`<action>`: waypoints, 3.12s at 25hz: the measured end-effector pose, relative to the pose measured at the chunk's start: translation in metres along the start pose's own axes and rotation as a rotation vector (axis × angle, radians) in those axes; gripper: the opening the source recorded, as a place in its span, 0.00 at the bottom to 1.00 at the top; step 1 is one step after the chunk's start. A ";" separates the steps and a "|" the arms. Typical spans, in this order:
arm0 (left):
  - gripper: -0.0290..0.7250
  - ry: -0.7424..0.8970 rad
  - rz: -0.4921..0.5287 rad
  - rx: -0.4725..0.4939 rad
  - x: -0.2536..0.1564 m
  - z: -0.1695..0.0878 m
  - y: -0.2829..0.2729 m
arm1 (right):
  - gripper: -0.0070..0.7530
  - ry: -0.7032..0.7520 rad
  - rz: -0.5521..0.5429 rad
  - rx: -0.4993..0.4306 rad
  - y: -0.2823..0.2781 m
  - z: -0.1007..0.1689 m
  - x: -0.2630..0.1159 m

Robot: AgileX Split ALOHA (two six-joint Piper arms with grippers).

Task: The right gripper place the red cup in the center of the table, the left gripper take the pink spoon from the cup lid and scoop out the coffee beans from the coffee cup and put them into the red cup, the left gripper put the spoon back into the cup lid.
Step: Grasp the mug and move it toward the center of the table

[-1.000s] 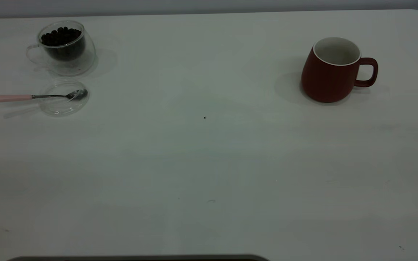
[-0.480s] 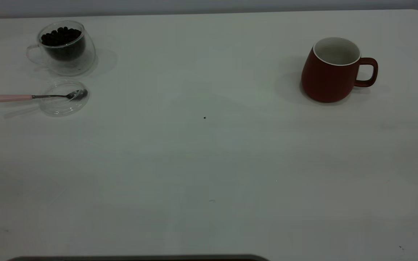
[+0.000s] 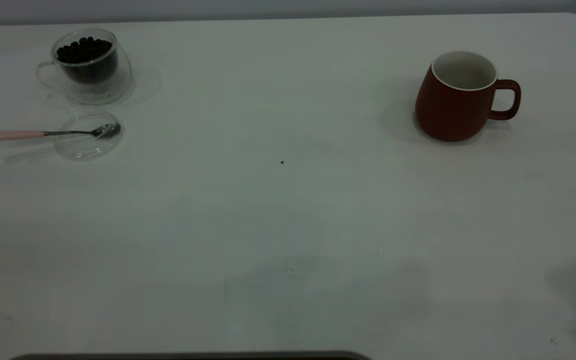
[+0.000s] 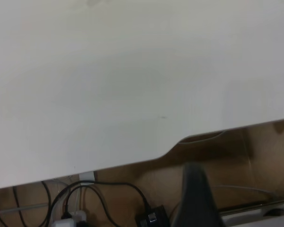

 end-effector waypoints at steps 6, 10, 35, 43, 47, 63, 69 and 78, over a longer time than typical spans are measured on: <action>0.80 0.000 0.000 0.000 0.000 0.000 0.000 | 0.90 -0.319 0.165 0.117 0.090 -0.002 -0.014; 0.80 0.000 0.000 0.000 0.000 0.000 0.000 | 0.89 -0.423 0.206 0.156 0.139 -0.005 -0.014; 0.80 -0.001 -0.001 0.000 0.000 0.000 0.000 | 0.84 -0.716 0.183 0.174 0.301 0.004 0.036; 0.80 -0.001 -0.001 0.000 0.000 0.000 0.000 | 0.83 -0.782 0.171 0.195 0.328 0.026 0.042; 0.80 -0.001 -0.001 0.000 0.000 0.000 0.000 | 0.82 -0.828 0.144 0.206 0.333 0.048 0.050; 0.80 0.000 -0.001 0.000 0.000 0.000 0.000 | 0.79 -0.684 -0.009 0.320 0.313 0.190 0.089; 0.80 0.000 -0.001 0.000 0.000 0.000 0.000 | 0.79 -0.635 -0.067 0.325 0.305 0.224 0.100; 0.80 0.000 -0.001 0.000 0.000 0.000 0.000 | 0.79 -0.579 -0.075 0.399 0.264 0.232 0.121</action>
Point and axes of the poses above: a point on each arm's last joint axis where the gripper is mounted, y pointing out along that axis toward the gripper, z along the wrist's bending axis when the last joint is at zero, x = y × z, the point moved 10 cm from there along y, pointing out along that axis toward the gripper, and after that the axes turned 2 degrees about -y, right-handed, at the moved point
